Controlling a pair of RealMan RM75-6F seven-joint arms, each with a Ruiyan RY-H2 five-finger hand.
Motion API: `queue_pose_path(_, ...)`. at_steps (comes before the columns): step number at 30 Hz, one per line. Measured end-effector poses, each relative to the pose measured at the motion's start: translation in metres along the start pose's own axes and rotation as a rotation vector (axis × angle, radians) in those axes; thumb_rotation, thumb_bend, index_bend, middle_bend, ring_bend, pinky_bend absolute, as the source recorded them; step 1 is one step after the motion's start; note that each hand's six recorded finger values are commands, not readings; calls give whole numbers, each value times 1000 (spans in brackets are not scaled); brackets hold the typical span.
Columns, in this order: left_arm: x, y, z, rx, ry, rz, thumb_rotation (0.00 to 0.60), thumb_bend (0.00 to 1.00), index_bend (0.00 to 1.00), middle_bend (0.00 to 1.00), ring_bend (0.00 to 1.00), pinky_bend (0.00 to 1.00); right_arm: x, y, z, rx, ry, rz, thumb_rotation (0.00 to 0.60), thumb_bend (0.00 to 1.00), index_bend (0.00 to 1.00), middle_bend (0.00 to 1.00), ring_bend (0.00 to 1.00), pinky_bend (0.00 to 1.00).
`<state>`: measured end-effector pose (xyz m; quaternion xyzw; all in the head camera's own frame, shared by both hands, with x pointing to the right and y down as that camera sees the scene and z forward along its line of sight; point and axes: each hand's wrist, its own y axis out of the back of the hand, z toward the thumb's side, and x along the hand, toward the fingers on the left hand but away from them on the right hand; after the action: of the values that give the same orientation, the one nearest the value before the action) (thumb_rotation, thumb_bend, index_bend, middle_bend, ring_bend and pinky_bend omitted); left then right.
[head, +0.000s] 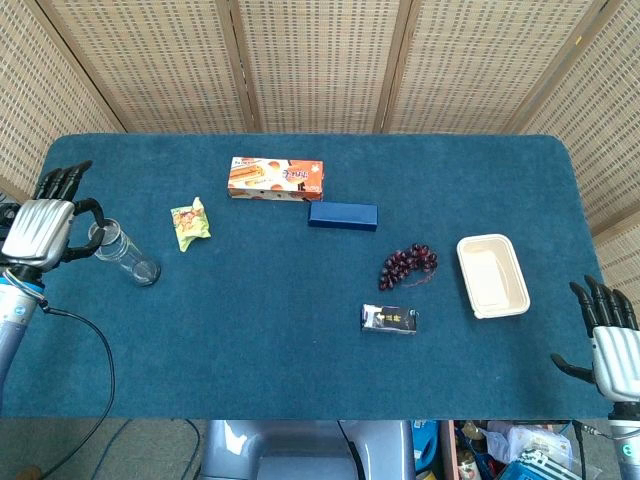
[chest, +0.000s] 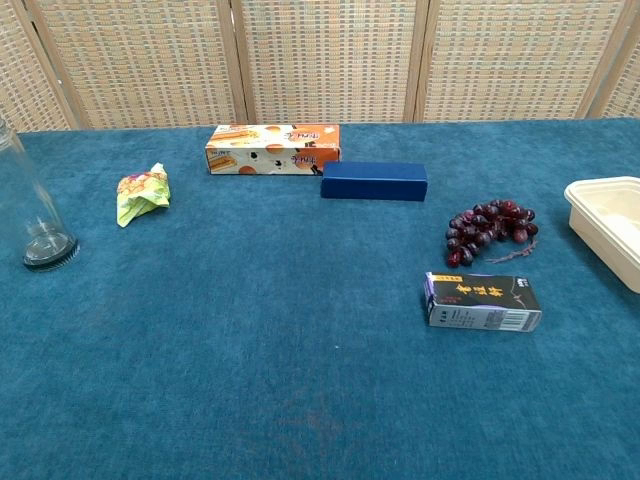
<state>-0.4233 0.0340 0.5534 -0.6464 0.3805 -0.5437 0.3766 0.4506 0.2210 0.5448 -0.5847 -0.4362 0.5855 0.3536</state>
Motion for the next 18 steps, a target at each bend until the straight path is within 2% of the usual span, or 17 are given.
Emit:
queue_pose_path(5,4,-15,-25,-22,47,-36,600,502,587,0,0,0,0,-1,0,4,-2,0,600,0,3,0,0,0)
queue_pose_path(18,5,-26,-23,-2,30,-49,600,502,587,0,0,0,0,0,0,1,-1,0,600,0,3,0,0,0)
